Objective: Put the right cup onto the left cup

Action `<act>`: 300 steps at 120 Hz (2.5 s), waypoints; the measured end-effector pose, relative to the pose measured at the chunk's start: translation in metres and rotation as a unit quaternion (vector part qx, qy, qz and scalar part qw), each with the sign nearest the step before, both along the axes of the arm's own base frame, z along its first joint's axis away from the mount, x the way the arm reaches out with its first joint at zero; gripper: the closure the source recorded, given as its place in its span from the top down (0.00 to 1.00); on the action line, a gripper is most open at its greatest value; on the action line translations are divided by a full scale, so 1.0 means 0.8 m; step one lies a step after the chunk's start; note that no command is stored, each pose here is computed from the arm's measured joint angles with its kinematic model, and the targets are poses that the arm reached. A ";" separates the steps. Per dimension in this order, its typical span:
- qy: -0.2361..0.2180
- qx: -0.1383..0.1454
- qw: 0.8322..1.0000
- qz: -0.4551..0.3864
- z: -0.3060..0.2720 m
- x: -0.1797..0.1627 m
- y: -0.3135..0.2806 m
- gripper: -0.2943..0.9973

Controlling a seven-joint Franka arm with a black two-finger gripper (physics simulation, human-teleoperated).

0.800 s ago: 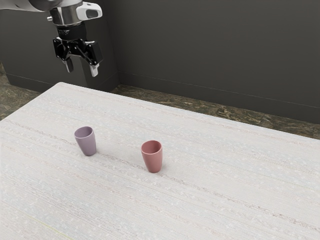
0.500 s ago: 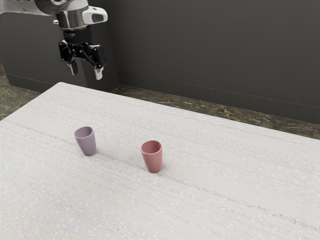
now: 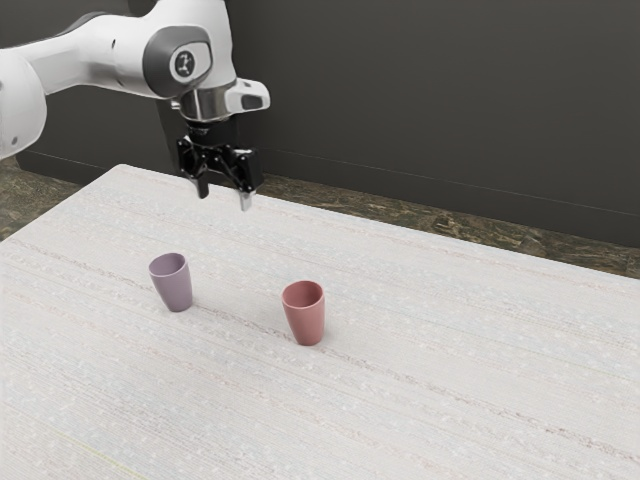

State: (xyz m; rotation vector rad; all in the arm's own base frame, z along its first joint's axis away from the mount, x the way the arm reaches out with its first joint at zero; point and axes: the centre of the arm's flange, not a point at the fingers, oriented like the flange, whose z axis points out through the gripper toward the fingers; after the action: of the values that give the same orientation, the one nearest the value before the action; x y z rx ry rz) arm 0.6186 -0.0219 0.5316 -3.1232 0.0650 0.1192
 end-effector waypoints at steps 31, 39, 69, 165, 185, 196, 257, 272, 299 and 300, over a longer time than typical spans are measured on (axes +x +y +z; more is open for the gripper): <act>-0.004 -0.007 1.000 -0.009 -0.057 0.007 -0.015 0.77; -0.007 -0.008 1.000 -0.011 -0.066 0.010 -0.019 0.77; -0.004 -0.026 1.000 -0.009 -0.106 0.011 -0.043 0.77; 0.016 -0.019 0.999 0.034 -0.181 0.057 -0.057 0.77; 0.027 -0.015 0.999 0.036 -0.204 0.060 -0.055 0.77; 0.034 -0.014 0.999 0.037 -0.217 0.061 -0.053 0.77; 0.042 -0.013 0.998 0.039 -0.260 0.073 -0.052 0.77; 0.043 -0.013 0.998 0.039 -0.266 0.077 -0.052 0.77; 0.049 -0.014 0.998 0.038 -0.281 0.080 -0.054 0.77; 0.049 -0.014 0.998 0.038 -0.282 0.080 -0.054 0.77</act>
State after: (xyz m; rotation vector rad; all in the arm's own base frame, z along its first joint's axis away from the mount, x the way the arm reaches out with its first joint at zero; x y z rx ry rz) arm 0.6823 -0.0649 0.3063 -3.1456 -0.0520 0.2755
